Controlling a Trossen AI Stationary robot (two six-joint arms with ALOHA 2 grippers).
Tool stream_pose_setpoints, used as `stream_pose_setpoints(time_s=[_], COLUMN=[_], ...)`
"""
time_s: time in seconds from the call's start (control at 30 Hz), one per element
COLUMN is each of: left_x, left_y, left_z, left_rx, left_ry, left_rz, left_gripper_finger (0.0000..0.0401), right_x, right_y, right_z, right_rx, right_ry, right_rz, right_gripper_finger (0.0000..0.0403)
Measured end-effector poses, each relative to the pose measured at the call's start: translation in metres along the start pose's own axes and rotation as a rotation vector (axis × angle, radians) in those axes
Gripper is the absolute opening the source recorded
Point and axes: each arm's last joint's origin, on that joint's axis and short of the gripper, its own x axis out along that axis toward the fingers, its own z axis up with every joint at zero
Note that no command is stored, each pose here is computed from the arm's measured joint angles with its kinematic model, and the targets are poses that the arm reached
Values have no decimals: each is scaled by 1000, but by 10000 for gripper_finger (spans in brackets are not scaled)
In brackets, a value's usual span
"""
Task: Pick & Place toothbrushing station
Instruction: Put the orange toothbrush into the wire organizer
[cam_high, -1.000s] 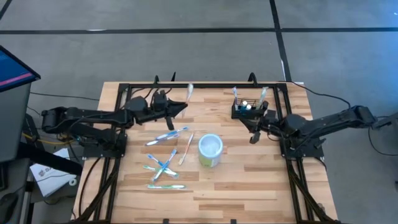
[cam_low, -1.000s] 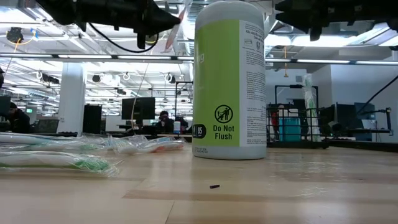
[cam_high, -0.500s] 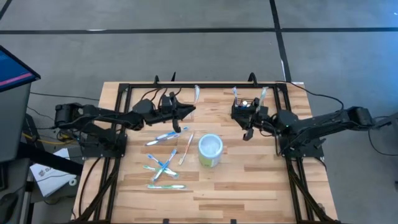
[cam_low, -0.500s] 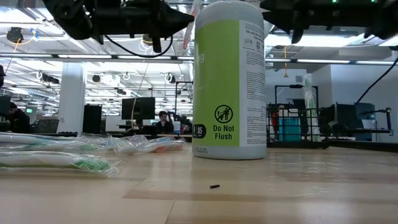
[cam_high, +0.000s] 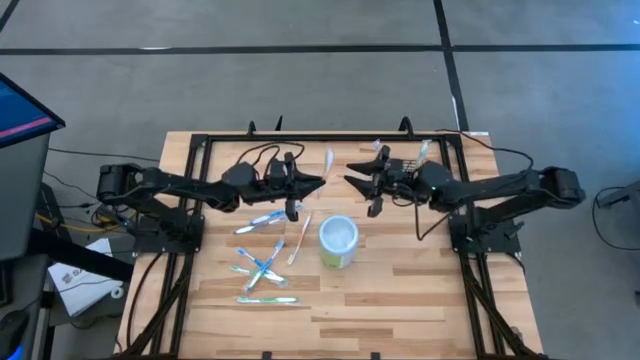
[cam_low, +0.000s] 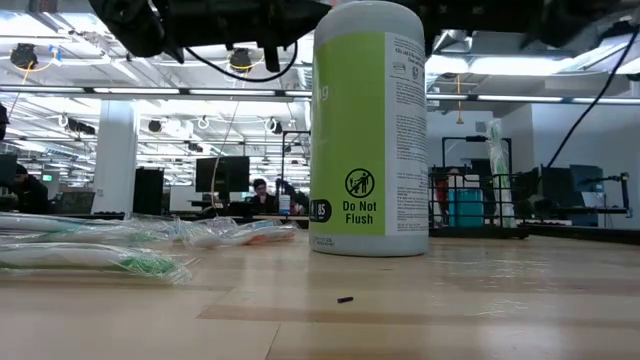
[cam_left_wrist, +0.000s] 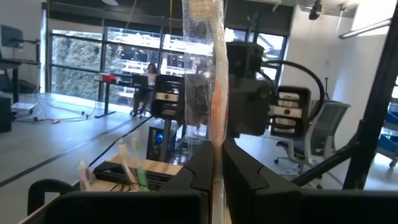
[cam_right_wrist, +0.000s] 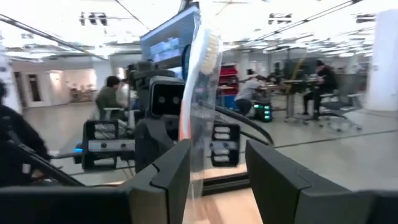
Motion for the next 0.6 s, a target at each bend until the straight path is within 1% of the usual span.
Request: stream_pose_setpoints(time_s=[0.1, 0.2, 0.4, 0.6], left_x=[0, 0, 0, 0], left_y=[-4, -6, -6, -6], left_z=[-1, -1, -1, -1], left_rx=[6, 5, 10, 10], left_ry=[2, 4, 4, 4], left_rz=[-12, -17, -17, -17], left_gripper_finger=[9, 10, 10, 10], right_x=[13, 24, 34, 36], right_y=[0, -1, 3, 2], right_z=[0, -1, 1, 6], right_rx=[3, 1, 20, 20], right_ry=[9, 12, 15, 6], right_rz=[60, 71, 162, 159], right_gripper_finger=[145, 145, 145, 145])
